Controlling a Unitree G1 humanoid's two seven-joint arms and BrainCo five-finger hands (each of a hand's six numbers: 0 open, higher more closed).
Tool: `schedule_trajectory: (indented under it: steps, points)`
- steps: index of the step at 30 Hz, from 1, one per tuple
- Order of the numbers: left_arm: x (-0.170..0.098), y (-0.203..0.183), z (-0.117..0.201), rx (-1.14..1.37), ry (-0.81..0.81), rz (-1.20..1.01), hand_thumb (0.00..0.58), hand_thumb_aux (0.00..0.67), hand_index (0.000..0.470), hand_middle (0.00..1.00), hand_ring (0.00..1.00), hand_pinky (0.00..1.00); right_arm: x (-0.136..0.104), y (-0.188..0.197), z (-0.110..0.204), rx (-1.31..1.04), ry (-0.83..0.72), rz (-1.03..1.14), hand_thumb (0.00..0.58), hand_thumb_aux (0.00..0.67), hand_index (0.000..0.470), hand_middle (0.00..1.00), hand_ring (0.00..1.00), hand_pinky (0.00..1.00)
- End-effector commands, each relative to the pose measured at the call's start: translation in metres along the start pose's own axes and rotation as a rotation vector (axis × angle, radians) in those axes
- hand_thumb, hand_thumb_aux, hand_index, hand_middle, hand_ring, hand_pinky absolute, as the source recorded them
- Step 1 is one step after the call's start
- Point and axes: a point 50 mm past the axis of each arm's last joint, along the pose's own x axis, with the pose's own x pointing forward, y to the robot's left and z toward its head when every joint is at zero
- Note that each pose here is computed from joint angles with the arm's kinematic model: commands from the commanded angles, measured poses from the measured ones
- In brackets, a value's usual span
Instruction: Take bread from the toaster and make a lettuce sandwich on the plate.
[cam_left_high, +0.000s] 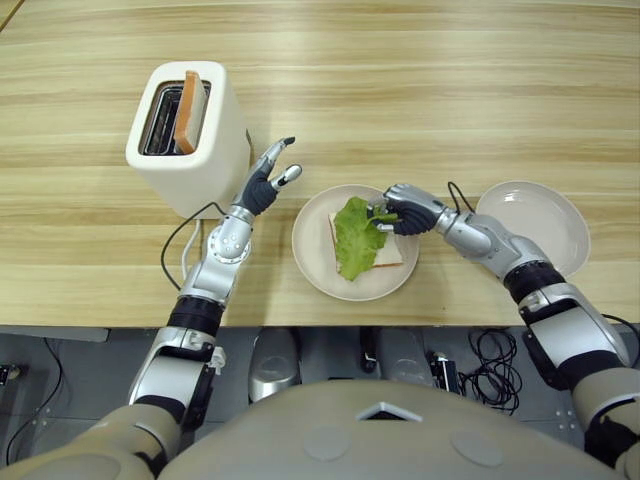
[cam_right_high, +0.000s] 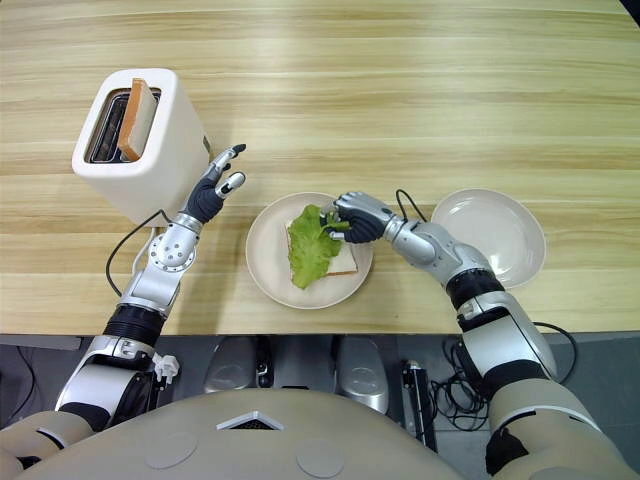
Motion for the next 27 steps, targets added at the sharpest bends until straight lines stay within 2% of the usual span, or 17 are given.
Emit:
schedule_trajectory:
  steps: [1,6,7,8,9,10,11,12,13,14,15,19,27]
  points:
    - [0.001,-0.001,-0.003,0.012,0.011,-0.016,0.0,0.0,0.0,0.0,0.0,0.0,-0.003,-0.004,0.002,0.015,-0.004,0.003,0.58,0.67,0.46,1.0,1.0,1.0]
    - [0.003,-0.002,-0.003,0.01,0.009,-0.021,0.0,0.0,0.0,0.0,0.0,0.0,-0.005,0.001,0.001,0.016,0.014,0.018,0.58,0.67,0.46,1.0,1.0,1.0]
    - [0.003,-0.003,-0.003,0.01,0.009,-0.021,0.0,0.0,0.0,0.0,0.0,0.0,-0.005,0.001,0.0,0.015,0.02,0.019,0.509,0.436,0.299,1.0,1.0,1.0]
    - [0.004,-0.003,-0.003,0.009,0.009,-0.021,0.0,0.0,0.0,0.0,0.0,0.0,-0.005,0.001,-0.001,0.016,0.033,0.019,0.509,0.436,0.299,1.0,1.0,1.0]
    - [0.004,-0.003,-0.003,0.009,0.008,-0.021,0.0,0.0,0.0,0.0,0.0,0.0,-0.006,0.001,-0.004,0.016,0.05,0.027,0.0,0.0,0.0,0.49,0.49,0.49]
    - [0.004,-0.002,-0.003,0.009,0.008,-0.02,0.0,0.0,0.0,0.0,0.0,0.0,-0.007,0.001,-0.006,0.008,0.07,0.037,0.0,0.0,0.0,0.31,0.31,0.31]
    - [0.004,-0.002,-0.003,0.009,0.008,-0.019,0.0,0.0,0.0,0.0,0.0,0.0,-0.008,0.0,-0.008,-0.001,0.087,0.047,0.0,0.0,0.0,0.19,0.19,0.19]
    - [0.004,-0.001,-0.003,0.008,0.008,-0.017,0.0,0.0,0.0,0.0,0.0,0.0,-0.01,-0.002,-0.011,-0.007,0.104,0.057,0.0,0.0,0.0,0.15,0.15,0.15]
    - [0.004,-0.001,-0.003,0.009,0.007,-0.016,0.0,0.0,0.0,0.0,0.0,0.0,-0.013,-0.003,-0.013,-0.011,0.122,0.067,0.0,0.0,0.0,0.15,0.15,0.15]
    - [0.004,0.0,-0.003,0.009,0.008,-0.012,0.0,0.0,0.0,0.0,0.0,0.0,-0.015,-0.004,-0.016,-0.016,0.137,0.076,0.0,0.0,0.0,0.06,0.06,0.06]
    - [0.003,0.0,-0.004,0.009,0.008,-0.01,0.0,0.0,0.0,0.0,0.0,0.0,-0.016,-0.004,-0.017,-0.021,0.15,0.084,0.0,0.0,0.0,0.02,0.02,0.02]
    - [0.003,0.001,-0.004,0.009,0.008,-0.009,0.0,0.0,0.0,0.0,0.0,0.0,-0.022,-0.008,-0.022,-0.034,0.192,0.083,0.0,0.0,0.0,0.0,0.0,0.0]
    - [0.001,0.004,-0.002,0.013,-0.007,0.006,0.0,0.0,0.0,0.0,0.0,0.0,-0.02,-0.041,-0.021,-0.04,0.185,-0.082,0.0,0.0,0.0,0.0,0.0,0.0]
